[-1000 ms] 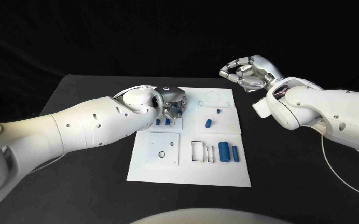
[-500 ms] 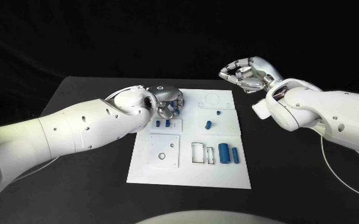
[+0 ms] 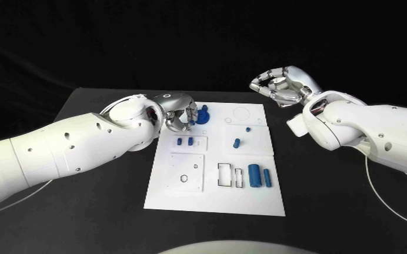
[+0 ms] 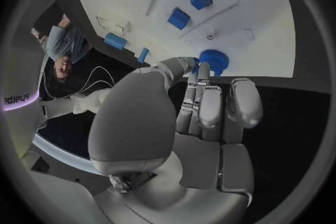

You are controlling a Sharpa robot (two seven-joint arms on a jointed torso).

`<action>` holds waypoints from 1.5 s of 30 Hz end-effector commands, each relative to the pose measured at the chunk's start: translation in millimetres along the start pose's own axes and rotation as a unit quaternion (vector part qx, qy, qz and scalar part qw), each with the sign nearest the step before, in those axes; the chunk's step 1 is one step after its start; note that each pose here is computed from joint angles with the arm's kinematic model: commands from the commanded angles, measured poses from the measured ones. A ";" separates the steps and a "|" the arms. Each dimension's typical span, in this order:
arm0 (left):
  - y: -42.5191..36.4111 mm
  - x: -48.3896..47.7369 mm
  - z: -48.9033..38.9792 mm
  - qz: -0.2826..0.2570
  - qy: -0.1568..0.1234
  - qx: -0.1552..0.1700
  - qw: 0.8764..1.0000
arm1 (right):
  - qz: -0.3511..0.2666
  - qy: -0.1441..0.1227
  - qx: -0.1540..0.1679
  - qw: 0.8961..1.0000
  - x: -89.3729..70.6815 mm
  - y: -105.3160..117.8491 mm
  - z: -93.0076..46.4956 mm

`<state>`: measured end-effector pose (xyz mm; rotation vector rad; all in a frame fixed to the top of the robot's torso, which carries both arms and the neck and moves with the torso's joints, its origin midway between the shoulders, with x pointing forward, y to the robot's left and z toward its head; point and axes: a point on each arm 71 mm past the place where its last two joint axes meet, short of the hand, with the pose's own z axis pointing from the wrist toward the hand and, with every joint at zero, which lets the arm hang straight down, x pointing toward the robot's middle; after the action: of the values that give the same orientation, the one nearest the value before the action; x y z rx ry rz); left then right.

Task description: Assemble the parts on the task board

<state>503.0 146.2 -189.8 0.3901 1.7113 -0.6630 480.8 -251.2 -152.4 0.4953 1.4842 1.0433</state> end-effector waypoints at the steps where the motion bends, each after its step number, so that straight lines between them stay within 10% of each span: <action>1: 4.5 1.4 -2.4 -0.015 0.020 -0.007 1.000 | -0.001 0.003 -0.005 1.000 0.7 0.2 -0.4; 14: 18.0 6.2 -0.1 -0.016 0.033 -0.023 0.999 | 0.000 0.005 -0.005 1.000 2.7 0.1 -0.2; 45: 16.5 19.5 7.6 -0.016 0.062 -0.024 0.998 | 0.001 0.006 -0.006 1.000 4.0 0.6 0.2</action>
<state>514.8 154.8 -211.9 0.3680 1.8306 -0.6203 480.4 -249.0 -154.4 0.4951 1.4884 1.0474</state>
